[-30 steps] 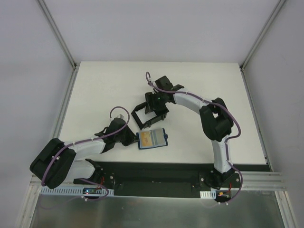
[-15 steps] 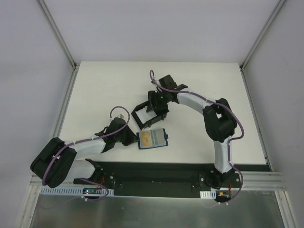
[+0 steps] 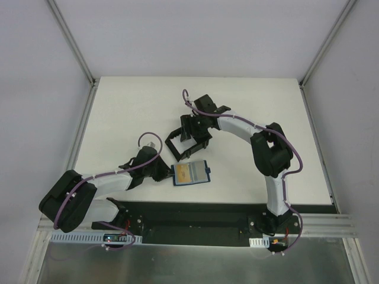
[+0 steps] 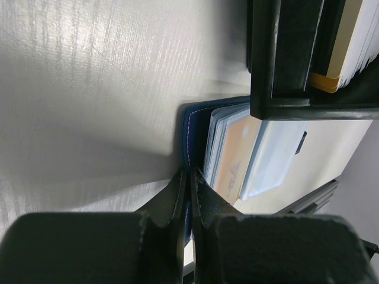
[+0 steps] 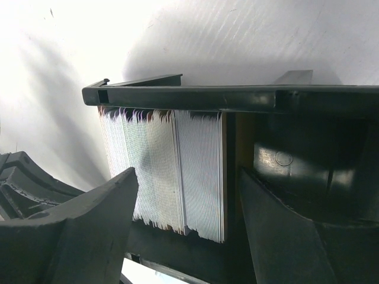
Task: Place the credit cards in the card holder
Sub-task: Pick up the credit card from the storage box.
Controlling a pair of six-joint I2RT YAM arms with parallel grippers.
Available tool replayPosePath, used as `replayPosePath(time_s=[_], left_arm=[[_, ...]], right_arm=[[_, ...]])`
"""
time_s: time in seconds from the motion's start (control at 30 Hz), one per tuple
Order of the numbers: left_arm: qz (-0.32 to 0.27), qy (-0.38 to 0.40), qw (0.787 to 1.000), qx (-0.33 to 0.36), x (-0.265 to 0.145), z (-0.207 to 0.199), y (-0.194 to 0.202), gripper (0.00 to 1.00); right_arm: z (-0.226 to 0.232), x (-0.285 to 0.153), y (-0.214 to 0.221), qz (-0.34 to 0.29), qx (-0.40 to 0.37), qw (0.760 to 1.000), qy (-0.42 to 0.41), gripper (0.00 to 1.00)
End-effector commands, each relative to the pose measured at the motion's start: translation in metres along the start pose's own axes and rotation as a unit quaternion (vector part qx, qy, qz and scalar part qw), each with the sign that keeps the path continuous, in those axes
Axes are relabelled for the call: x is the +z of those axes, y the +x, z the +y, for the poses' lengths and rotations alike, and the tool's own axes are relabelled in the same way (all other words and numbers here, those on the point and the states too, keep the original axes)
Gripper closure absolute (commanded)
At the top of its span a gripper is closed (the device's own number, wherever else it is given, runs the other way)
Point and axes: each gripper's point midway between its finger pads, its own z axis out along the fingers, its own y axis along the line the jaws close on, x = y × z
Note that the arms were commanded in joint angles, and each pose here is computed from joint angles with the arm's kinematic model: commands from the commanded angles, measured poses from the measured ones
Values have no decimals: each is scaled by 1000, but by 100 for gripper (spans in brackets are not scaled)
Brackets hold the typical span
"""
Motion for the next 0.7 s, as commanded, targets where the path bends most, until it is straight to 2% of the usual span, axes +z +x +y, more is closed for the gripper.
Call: replayPosePath(time_s=[0.0,0.33,0.67], left_arm=[[6,-14,1000,6,2,5,-1,100],[6,-13,1000,7,2,4,-2,100],[8,-13,1000,8,3,3,-2,100]], right_arm=[[11,-5,-9,-4,-9,1000,-12,30],[21,-23,-24,-33,20,997,-60,46],[23,-32,-25,-39,21,997,-66,56]])
